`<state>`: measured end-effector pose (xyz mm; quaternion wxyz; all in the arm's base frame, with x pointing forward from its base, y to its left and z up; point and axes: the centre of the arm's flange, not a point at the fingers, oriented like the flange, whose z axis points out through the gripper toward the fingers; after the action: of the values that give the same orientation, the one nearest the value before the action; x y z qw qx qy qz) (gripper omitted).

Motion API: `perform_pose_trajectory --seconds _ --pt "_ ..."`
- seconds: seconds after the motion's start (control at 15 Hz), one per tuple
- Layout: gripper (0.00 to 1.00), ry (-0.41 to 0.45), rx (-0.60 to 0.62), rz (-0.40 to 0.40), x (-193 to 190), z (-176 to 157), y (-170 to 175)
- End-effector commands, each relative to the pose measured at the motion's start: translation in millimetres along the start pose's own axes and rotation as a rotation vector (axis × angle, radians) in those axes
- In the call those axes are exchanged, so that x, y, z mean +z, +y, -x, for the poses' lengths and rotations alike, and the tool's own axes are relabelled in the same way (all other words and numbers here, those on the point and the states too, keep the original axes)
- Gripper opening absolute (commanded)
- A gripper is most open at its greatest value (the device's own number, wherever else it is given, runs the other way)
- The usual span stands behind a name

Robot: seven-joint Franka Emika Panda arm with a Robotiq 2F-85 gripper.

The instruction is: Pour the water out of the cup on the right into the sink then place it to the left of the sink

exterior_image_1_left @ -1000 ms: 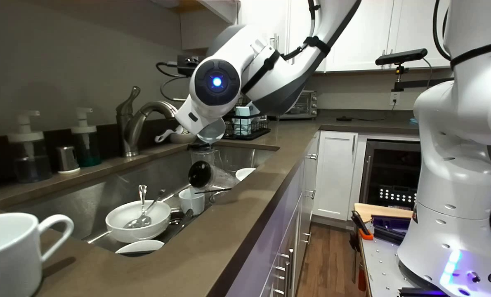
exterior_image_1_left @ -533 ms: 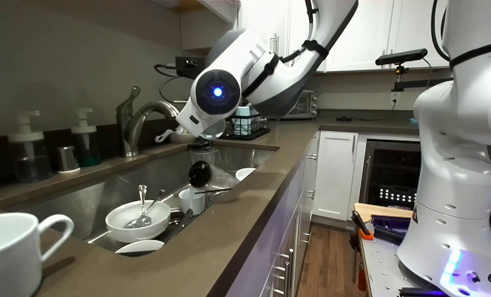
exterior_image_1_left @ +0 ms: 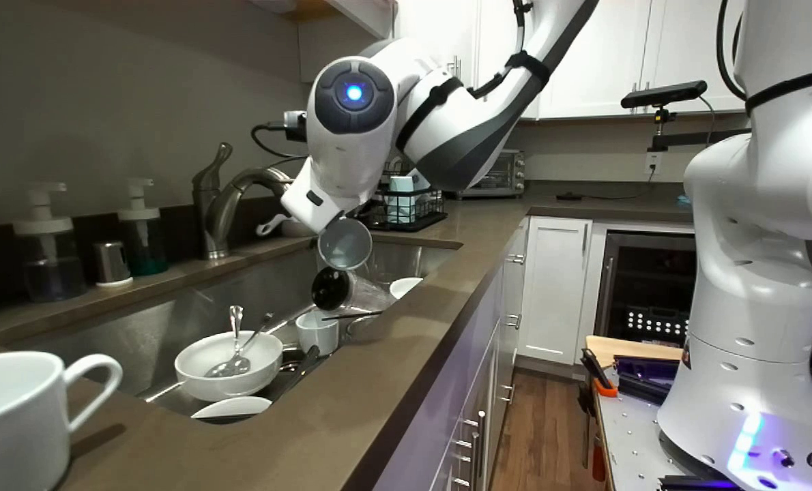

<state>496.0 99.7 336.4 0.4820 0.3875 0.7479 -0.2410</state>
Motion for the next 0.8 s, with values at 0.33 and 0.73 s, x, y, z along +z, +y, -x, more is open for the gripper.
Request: perform_pose_trajectory --seconds 0.33,0.73 --pt "0.05 0.370 0.089 0.150 -58 30 11" --pt "0.05 0.580 0.167 0.227 -78 36 32"
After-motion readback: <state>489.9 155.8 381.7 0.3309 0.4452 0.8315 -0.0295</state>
